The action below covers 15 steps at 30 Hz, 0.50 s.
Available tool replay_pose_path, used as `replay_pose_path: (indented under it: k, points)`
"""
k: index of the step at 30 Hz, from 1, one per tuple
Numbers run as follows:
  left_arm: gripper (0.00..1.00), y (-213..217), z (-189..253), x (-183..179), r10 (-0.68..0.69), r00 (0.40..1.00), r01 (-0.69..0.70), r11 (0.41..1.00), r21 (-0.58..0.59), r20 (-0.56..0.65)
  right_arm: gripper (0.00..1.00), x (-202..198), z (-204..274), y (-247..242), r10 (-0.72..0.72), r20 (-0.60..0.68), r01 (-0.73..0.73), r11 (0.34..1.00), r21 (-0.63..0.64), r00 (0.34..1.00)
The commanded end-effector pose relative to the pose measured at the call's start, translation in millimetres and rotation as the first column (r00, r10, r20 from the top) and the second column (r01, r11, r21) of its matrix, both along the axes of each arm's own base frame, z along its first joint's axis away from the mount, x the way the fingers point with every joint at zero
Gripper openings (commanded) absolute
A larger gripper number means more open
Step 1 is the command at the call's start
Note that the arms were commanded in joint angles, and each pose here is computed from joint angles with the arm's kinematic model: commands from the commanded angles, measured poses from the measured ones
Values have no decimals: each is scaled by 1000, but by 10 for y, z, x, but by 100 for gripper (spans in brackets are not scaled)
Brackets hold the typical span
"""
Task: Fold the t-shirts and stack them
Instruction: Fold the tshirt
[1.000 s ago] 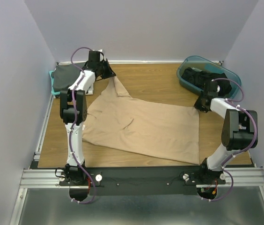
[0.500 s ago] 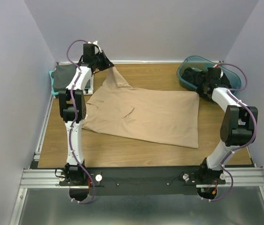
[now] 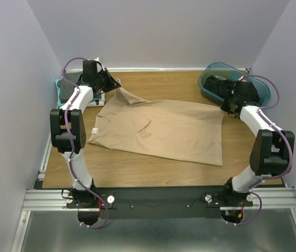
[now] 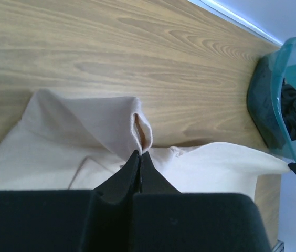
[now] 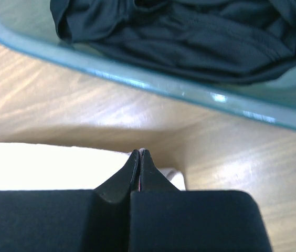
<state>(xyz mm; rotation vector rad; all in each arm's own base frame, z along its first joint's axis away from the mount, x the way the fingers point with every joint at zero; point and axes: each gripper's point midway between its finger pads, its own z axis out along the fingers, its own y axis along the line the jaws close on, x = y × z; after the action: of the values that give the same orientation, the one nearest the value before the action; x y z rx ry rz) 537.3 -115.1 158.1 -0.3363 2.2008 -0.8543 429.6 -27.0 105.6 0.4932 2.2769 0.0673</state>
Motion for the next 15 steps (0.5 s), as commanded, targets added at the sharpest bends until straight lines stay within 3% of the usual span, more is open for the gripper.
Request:
replay_pose_path:
  k: [1, 15]
  points:
    - [0, 65, 318, -166, 33, 997, -34, 999, 1, 74, 0, -208, -7, 32, 33, -15, -33, 999, -1, 999]
    - [0, 160, 246, -935, 86, 995, -86, 996, -13, 41, 0, -704, -151, 85, 35, -42, -35, 999, 9, 999]
